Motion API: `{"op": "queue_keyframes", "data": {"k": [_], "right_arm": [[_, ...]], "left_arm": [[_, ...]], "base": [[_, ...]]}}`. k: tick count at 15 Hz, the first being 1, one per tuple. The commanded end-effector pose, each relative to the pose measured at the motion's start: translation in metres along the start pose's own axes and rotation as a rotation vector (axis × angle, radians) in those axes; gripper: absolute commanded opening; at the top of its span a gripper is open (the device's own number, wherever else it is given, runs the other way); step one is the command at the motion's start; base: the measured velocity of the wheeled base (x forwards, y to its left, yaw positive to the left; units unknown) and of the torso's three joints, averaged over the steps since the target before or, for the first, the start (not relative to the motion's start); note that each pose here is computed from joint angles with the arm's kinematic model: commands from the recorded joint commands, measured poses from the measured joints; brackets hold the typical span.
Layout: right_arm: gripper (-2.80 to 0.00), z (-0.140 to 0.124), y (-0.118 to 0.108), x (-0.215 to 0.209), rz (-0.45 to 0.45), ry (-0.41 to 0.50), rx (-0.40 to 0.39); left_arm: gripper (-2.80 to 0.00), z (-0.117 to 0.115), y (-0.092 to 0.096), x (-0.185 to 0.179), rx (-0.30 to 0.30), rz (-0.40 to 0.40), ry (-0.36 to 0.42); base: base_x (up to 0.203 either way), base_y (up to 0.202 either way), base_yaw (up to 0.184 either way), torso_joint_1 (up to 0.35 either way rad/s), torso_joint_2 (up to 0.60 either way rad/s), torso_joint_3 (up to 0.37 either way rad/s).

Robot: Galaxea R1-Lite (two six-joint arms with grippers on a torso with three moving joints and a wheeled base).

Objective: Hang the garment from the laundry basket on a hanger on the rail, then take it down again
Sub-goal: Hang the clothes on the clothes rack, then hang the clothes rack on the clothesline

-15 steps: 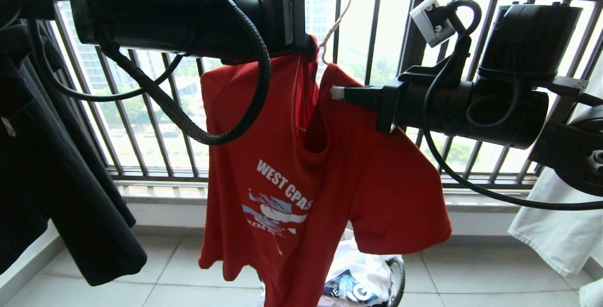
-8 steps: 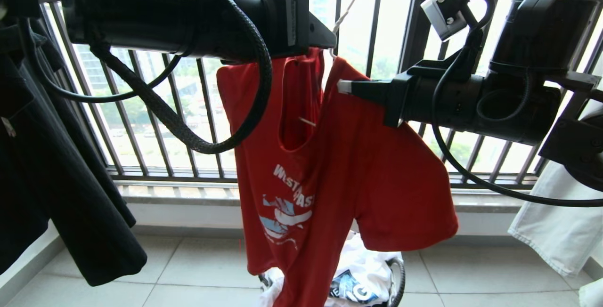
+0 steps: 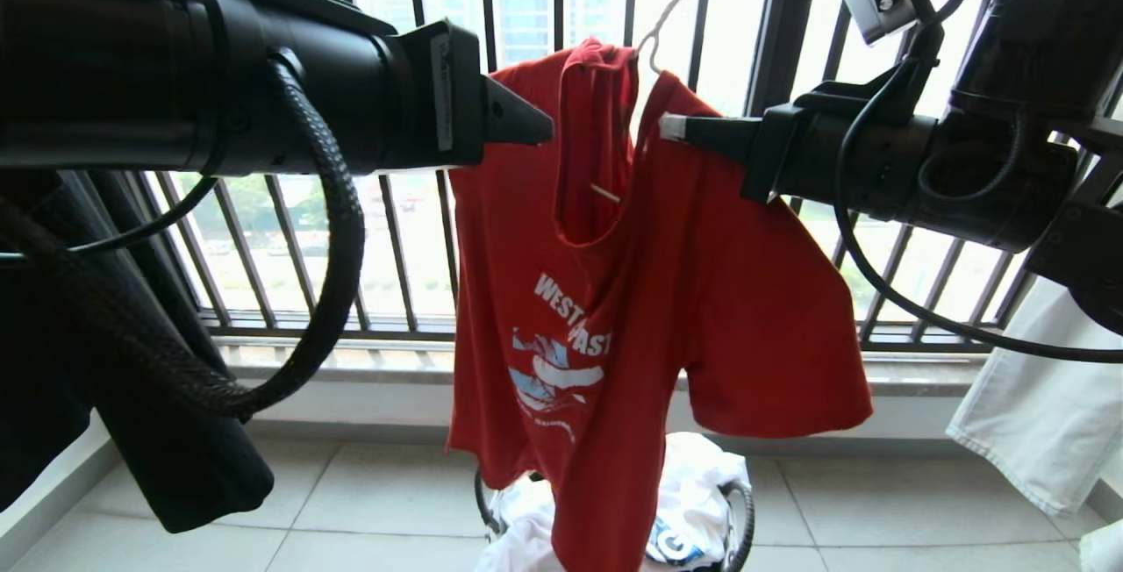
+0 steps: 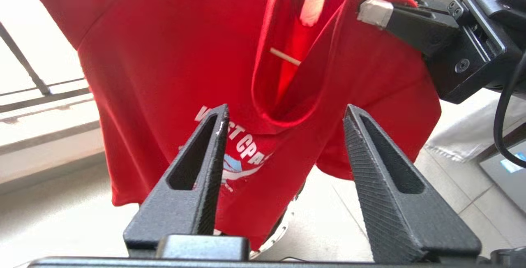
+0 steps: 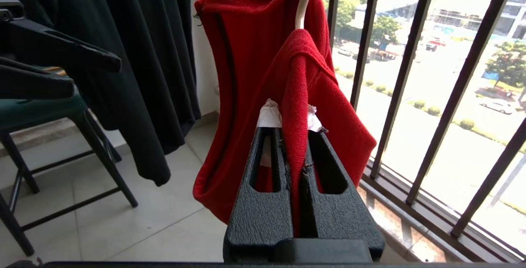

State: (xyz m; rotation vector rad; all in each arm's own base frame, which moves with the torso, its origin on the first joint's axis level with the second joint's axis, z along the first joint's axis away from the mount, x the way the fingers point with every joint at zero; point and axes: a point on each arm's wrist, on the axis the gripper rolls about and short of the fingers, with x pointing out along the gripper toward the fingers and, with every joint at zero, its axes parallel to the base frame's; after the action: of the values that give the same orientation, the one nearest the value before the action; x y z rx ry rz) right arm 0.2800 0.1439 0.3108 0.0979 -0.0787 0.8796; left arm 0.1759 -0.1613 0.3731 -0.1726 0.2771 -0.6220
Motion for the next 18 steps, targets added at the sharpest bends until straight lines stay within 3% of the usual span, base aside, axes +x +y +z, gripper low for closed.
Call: {"op": "queue_keyframes", "data": {"k": [1, 5, 10, 13, 18], "right_arm": [[-2.80, -0.001, -0.009, -0.002, -0.027, 0.002, -0.006], [-2.80, -0.001, -0.021, -0.007, -0.078, 0.000, -0.012], [-2.80, 0.010, -0.023, -0.035, -0.195, -0.027, -0.028], [-2.80, 0.003, -0.036, -0.052, -0.325, -0.012, -0.025], [-2.80, 0.011, -0.060, -0.069, -0.447, -0.032, -0.061]], "left_arm": [[-2.80, -0.004, 0.016, -0.028, -0.063, 0.055, -0.024], [-2.80, -0.016, 0.039, -0.027, -0.095, 0.158, 0.009], [-2.80, -0.016, 0.050, -0.019, -0.042, 0.222, 0.020], [-2.80, -0.023, 0.054, -0.004, -0.044, 0.242, 0.061], [-2.80, -0.027, 0.057, 0.001, -0.046, 0.253, 0.079]], "base": [[0.000, 0.000, 0.000, 0.000, 0.00, 0.000], [0.000, 0.000, 0.000, 0.000, 0.00, 0.000], [0.000, 0.000, 0.000, 0.000, 0.00, 0.000], [0.000, 0.000, 0.000, 0.000, 0.00, 0.000], [0.000, 0.000, 0.000, 0.000, 0.00, 0.000]]}}
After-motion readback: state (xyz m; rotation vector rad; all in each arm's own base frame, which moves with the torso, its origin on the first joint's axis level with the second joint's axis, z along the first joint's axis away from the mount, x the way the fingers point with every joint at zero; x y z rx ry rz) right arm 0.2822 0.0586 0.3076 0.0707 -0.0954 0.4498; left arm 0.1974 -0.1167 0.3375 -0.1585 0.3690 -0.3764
